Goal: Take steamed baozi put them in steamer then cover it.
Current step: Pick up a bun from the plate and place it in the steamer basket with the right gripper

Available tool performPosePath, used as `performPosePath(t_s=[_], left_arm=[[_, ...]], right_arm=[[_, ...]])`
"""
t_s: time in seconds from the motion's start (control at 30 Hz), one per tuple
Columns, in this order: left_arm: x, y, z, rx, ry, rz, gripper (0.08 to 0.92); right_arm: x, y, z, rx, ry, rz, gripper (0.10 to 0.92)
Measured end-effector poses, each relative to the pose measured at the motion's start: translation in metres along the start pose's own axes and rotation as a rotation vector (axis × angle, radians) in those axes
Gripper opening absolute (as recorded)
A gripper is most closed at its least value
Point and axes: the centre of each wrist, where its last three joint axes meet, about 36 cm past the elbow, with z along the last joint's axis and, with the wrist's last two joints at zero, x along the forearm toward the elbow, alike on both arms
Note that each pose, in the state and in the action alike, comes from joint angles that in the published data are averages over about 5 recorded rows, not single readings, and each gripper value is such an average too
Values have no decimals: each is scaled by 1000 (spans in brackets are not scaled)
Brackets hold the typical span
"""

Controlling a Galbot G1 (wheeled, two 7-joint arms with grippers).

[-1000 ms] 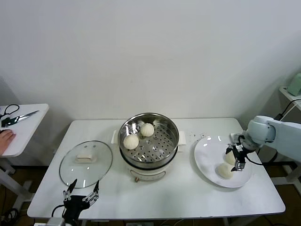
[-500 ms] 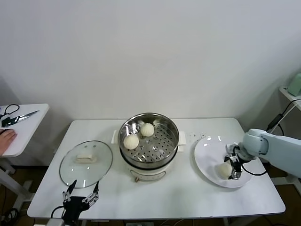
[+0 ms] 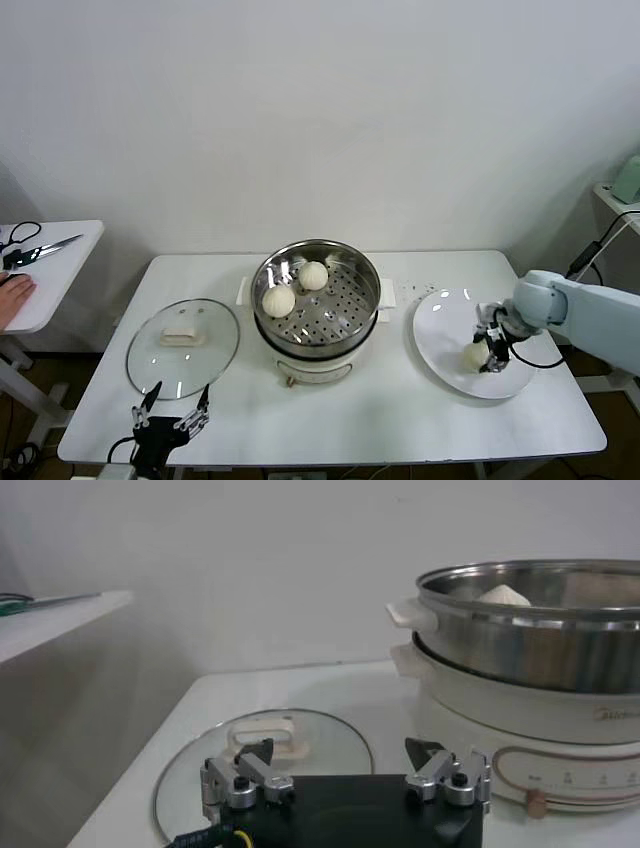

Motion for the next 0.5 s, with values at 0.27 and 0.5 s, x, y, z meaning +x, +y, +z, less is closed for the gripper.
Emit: performPosePath(t_s=[0.27,0.5], left_arm=[[1,1,-4,-9,-4,0,823],[1,3,-5,-12,-4,-5,823]], right_arm=[[124,-67,-83,416,-115,105,645],[185,-68,-204,901,-159,136,645]])
